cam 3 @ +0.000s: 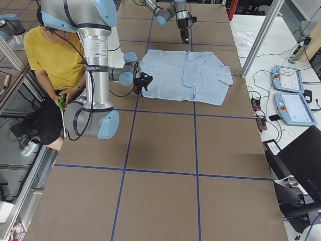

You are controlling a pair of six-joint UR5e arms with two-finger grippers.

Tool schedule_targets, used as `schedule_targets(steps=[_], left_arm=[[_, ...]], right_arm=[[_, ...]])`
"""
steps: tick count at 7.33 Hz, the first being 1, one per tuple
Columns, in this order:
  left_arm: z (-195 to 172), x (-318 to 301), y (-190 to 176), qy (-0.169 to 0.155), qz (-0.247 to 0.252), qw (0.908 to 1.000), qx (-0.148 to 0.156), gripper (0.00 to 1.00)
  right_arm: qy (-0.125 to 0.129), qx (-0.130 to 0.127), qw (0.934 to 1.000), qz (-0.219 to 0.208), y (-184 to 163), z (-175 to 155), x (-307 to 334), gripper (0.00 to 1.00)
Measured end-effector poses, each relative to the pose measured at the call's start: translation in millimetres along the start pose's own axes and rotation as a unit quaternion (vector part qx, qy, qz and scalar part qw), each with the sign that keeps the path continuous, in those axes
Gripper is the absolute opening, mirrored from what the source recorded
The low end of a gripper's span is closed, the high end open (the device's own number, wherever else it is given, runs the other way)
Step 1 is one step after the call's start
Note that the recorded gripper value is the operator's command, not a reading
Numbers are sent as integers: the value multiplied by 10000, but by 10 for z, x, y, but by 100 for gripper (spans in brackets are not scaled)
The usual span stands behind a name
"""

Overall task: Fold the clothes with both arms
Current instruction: 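Release the sleeve on the chest and draw the left gripper back, then move both grippers to the hem corners nearest the robot and grasp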

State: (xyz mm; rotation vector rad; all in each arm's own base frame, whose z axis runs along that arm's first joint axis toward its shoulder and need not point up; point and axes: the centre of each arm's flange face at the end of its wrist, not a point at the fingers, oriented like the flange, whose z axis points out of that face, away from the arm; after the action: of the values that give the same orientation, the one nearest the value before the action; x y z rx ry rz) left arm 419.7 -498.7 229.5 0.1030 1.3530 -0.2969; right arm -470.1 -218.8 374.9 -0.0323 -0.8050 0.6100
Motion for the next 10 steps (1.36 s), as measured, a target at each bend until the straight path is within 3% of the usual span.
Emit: schedule_targets(steps=[1, 5, 7, 8, 10], left_arm=[[-1, -2, 1, -1, 0, 10000, -1, 97], [-23, 14, 8, 21, 3, 10000, -1, 97], [-26, -58, 30, -196, -149, 9997, 19, 97], [-57, -205, 169, -436, -259, 9987, 63, 97], [-123, -750, 863, -854, -218, 9960, 138, 97]], right_arm=[[24, 18, 10000, 3, -12, 8, 3, 0], [96, 44, 9999, -16, -33, 39, 55, 0], [74, 18, 10000, -28, -46, -1, 41, 0], [56, 8, 10000, -23, -69, -27, 29, 0], [32, 22, 10000, -1, -128, -63, 18, 0]])
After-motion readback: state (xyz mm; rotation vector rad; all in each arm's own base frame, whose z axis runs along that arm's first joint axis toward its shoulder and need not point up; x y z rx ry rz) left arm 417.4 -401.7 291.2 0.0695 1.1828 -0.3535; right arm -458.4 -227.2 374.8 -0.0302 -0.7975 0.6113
